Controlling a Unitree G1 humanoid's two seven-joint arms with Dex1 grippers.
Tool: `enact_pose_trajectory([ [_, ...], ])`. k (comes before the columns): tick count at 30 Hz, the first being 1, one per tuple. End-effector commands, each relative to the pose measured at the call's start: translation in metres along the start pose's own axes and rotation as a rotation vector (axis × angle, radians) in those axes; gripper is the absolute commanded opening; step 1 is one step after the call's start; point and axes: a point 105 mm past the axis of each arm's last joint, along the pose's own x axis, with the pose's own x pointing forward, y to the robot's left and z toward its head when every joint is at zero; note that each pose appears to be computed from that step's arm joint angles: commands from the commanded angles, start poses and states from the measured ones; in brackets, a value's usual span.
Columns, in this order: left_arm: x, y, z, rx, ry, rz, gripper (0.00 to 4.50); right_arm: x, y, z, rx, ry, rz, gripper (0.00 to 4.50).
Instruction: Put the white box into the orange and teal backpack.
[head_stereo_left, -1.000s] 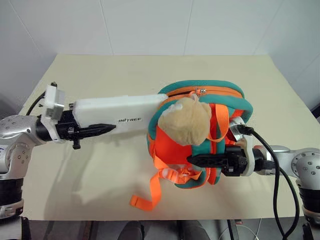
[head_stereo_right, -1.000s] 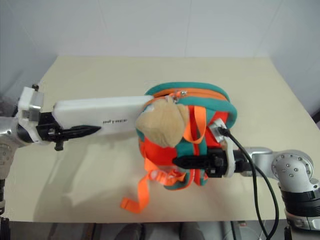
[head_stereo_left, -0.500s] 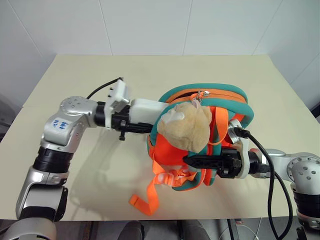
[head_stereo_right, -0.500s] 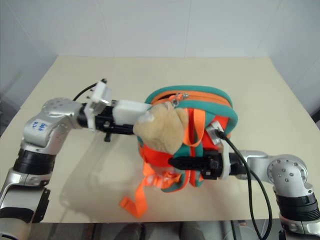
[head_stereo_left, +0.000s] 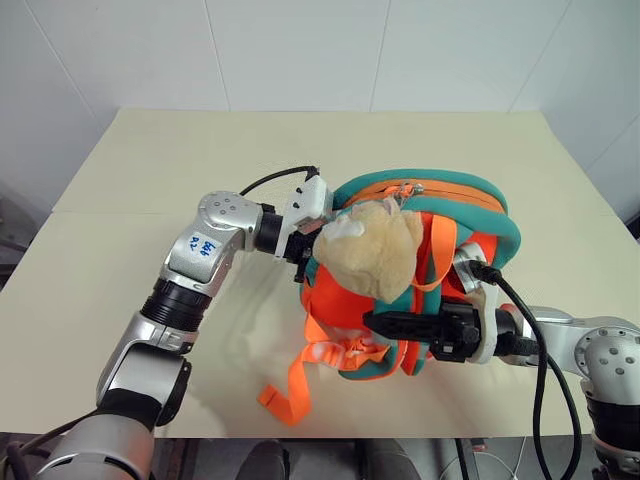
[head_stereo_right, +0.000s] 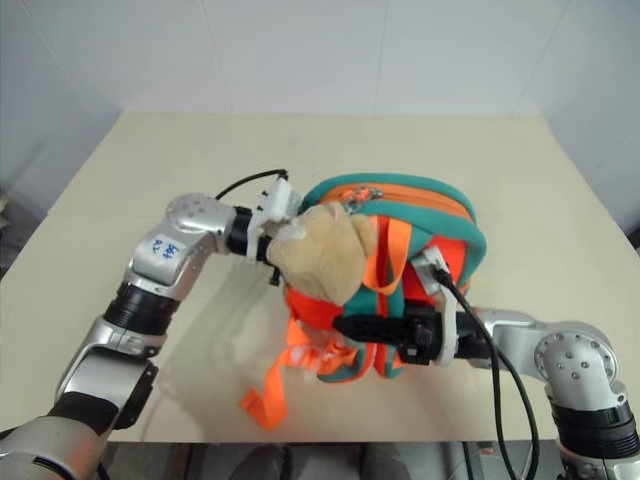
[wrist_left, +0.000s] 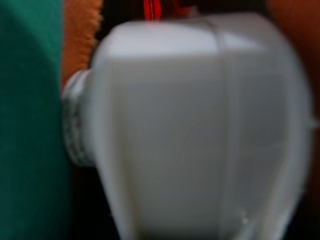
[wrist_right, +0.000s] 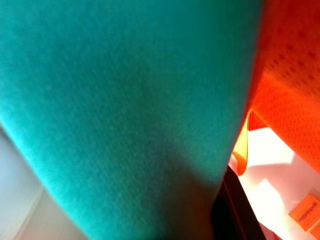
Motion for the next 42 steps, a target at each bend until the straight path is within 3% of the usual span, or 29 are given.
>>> enact_pose_trajectory([
  [1,-0.003,-0.007,0.016,0.044,-0.033,-0.026,2.98,0.002,0.007,0.002,-0.018,-0.015,0.027,0.70],
  [5,-0.040,-0.009,0.012,0.032,-0.004,0.009,4.11,0.003,0.006,0.002,-0.012,-0.013,0.028,0.70],
  [7,-0.062,-0.010,0.010,0.018,0.024,0.041,4.46,0.003,0.005,0.003,-0.010,-0.009,0.029,0.70],
  [13,-0.107,-0.012,0.008,0.011,0.108,0.129,4.46,0.003,0.002,0.004,-0.009,-0.007,0.027,0.70],
  [17,-0.124,-0.020,0.033,0.032,0.049,0.139,4.46,0.004,0.000,0.004,-0.005,0.001,0.031,0.70],
  [26,-0.103,-0.044,0.080,0.048,-0.165,0.027,4.46,0.005,-0.003,0.005,-0.002,0.016,0.041,0.70],
  [37,-0.061,-0.051,0.086,0.082,-0.220,-0.070,4.46,0.007,-0.003,0.005,-0.001,0.019,0.048,0.70],
  [42,-0.047,-0.051,0.078,0.095,-0.193,-0.108,4.46,0.009,-0.003,0.004,-0.003,0.014,0.051,0.70],
])
